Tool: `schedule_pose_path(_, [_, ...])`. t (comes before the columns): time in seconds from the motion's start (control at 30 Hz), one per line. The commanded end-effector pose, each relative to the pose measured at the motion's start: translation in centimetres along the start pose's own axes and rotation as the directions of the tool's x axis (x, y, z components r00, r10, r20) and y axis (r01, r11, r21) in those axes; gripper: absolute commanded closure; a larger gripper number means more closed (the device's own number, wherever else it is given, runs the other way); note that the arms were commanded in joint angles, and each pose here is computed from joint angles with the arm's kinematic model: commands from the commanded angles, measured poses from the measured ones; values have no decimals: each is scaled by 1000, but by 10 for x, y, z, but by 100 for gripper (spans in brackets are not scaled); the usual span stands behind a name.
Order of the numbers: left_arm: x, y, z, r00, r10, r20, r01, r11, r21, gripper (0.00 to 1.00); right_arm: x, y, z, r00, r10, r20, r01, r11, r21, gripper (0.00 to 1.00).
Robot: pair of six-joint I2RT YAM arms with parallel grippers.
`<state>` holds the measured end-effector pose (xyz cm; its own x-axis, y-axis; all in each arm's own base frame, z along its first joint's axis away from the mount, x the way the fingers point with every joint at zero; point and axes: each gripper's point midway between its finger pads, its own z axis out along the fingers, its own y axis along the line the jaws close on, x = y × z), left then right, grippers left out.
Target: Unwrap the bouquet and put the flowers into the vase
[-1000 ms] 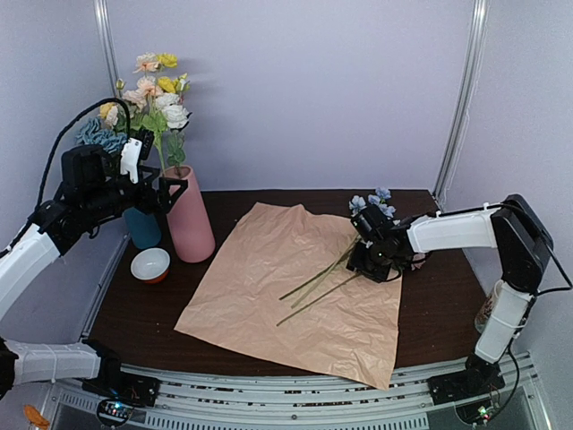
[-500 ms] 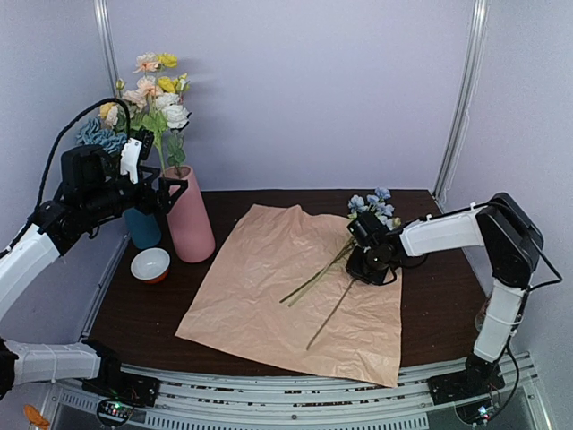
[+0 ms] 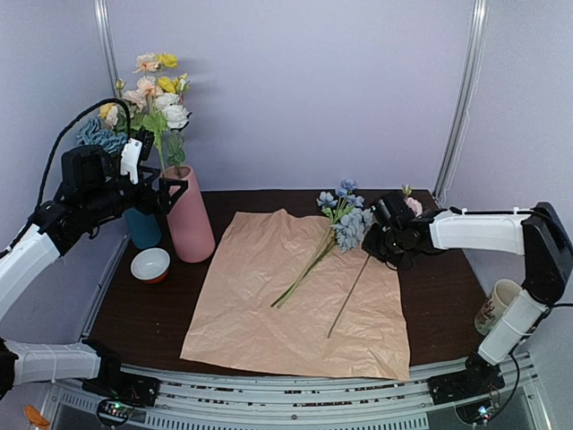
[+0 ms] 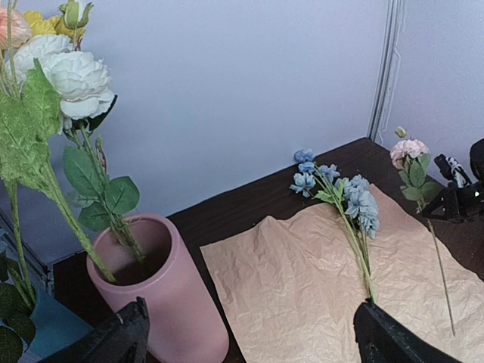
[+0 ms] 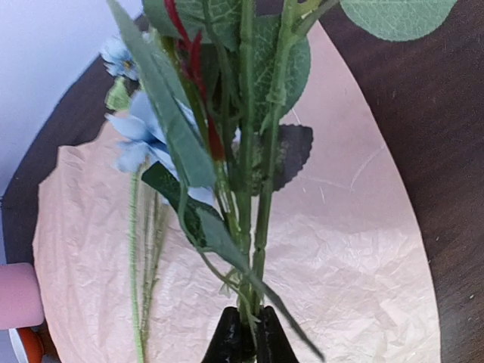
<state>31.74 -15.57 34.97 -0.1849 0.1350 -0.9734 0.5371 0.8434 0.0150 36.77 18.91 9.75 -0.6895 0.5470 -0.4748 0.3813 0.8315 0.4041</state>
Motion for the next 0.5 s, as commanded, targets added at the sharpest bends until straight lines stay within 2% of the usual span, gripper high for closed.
schedule_pose_path(0.0, [-4,1,-1,999,20,28,-20,1000,4,2,-45,16,-38,977,-124,175,133,990,-41,100])
schedule_pose_path(0.13, [-5,-11,0,999,21,36,-24,997,74,2,-55,60,-69,936,-244,254,304,923,-235,100])
schedule_pose_path(0.3, [-8,-31,1,998,12,58,-23,981,193,2,-41,116,-118,864,-311,396,488,715,-501,100])
schedule_pose_path(0.47, [-17,-51,5,990,-115,78,84,942,326,3,-14,154,-160,775,-356,522,630,498,-596,100])
